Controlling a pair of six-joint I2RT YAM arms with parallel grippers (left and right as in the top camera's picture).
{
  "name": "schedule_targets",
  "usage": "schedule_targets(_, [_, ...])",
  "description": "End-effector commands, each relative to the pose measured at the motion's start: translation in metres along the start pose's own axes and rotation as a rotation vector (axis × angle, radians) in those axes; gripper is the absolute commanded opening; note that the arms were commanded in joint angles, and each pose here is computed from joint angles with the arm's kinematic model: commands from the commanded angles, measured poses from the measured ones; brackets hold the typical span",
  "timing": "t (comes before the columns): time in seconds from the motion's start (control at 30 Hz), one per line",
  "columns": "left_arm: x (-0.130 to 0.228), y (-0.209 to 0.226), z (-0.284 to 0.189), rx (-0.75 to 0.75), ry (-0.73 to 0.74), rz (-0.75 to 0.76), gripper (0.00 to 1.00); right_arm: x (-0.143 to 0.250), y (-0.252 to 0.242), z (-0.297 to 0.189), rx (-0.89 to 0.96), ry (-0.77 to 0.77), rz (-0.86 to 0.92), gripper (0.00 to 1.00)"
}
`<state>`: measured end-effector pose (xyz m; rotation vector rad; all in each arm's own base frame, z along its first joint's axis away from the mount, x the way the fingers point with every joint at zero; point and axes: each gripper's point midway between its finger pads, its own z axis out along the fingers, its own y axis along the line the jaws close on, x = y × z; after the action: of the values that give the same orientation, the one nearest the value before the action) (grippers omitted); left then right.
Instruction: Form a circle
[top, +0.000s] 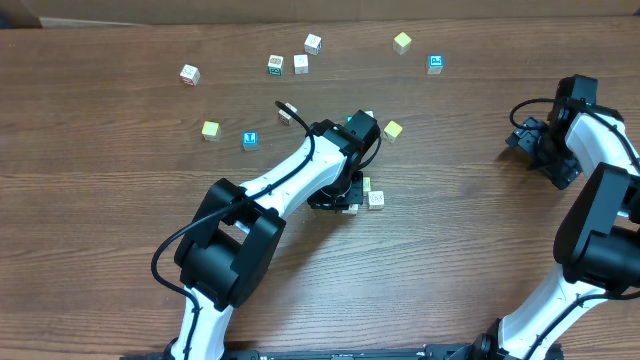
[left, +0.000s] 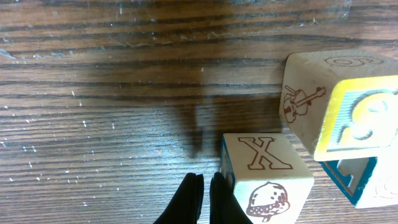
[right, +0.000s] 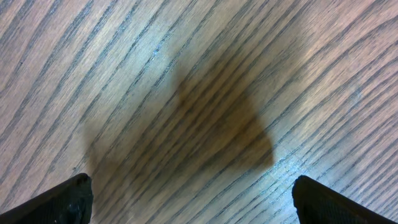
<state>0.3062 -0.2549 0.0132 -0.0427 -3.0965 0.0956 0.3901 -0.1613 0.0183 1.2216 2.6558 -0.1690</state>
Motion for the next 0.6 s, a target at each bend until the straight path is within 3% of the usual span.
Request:
schedule_targets(0.0, [0.003, -0.003, -0.002, 0.005, 0.0, -0.012, 0.04, -0.004, 0.001, -0.009, -0.011, -0.024, 0.006, 1.0])
schedule_targets(0.57, [0.02, 0.011, -0.003, -0.056, 0.065, 0.036, 0.04, -0.004, 0.001, -0.009, -0.011, -0.024, 0.006, 1.0])
